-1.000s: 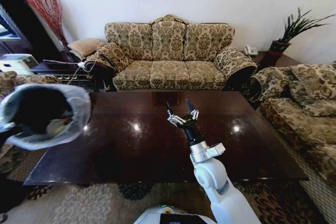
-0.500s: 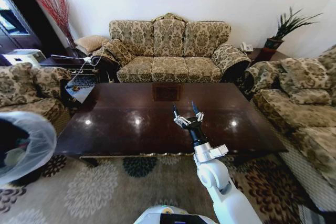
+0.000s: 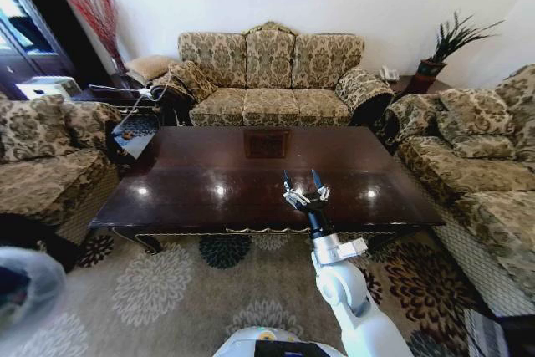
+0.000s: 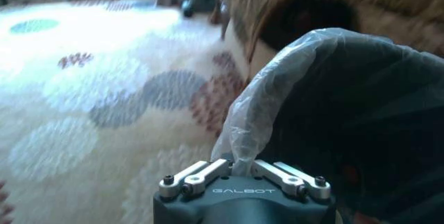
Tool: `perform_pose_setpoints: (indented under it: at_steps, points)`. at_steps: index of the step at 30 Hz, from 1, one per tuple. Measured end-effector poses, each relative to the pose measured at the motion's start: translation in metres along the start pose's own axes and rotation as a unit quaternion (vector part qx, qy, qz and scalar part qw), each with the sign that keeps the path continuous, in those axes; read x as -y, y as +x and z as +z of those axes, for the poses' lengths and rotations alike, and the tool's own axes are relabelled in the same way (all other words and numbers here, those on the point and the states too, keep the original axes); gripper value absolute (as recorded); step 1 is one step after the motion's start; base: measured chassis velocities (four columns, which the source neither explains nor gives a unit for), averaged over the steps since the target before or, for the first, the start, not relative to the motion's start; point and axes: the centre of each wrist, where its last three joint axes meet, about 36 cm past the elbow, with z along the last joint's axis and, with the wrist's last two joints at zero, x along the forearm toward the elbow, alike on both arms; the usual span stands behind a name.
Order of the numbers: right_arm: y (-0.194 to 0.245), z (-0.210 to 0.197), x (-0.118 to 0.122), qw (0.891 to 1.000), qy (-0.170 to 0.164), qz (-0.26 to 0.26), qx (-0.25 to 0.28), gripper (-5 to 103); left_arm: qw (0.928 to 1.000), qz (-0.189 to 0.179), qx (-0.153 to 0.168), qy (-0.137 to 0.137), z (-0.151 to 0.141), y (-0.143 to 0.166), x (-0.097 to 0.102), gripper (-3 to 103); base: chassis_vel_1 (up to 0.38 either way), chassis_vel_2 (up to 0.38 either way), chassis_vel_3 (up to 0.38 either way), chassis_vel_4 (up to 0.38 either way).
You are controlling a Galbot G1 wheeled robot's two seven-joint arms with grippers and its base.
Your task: Move to the front of the table and place the trash on the table into the trash bin.
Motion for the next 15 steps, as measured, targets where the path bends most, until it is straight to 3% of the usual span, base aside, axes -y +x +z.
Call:
perform_pose_setpoints:
  at_steps: [1, 4, 7, 9, 15]
  points:
    - [0.000, 0.000, 0.001, 1.000, 0.001, 0.001, 0.000, 100, 1.0000, -0.002, -0.007, 0.000, 0.006, -0.003, -0.001, 0, 0.000, 0.000, 0.000, 0.000]
    - [0.000, -0.005, 0.003, 1.000, 0.007, 0.002, 0.002, 100, 0.9976, -0.018, -0.067, 0.007, 0.054, -0.028, -0.009, 0, 0.000, 0.000, 0.000, 0.000]
    - [0.000, -0.008, 0.002, 1.000, 0.010, 0.004, 0.000, 100, 0.9949, -0.027, -0.096, 0.015, 0.080, -0.048, -0.009, 0, 0.000, 0.000, 0.000, 0.000]
    - [0.001, -0.008, 0.002, 1.000, 0.012, 0.005, -0.001, 100, 0.9944, -0.028, -0.100, 0.017, 0.084, -0.053, -0.009, 0, 0.000, 0.000, 0.000, 0.000]
    - [0.013, -0.005, 0.001, 0.999, 0.025, 0.010, -0.024, 100, 0.9895, -0.046, -0.131, 0.039, 0.139, -0.106, -0.002, 0, 0.000, 0.000, 0.000, 0.000]
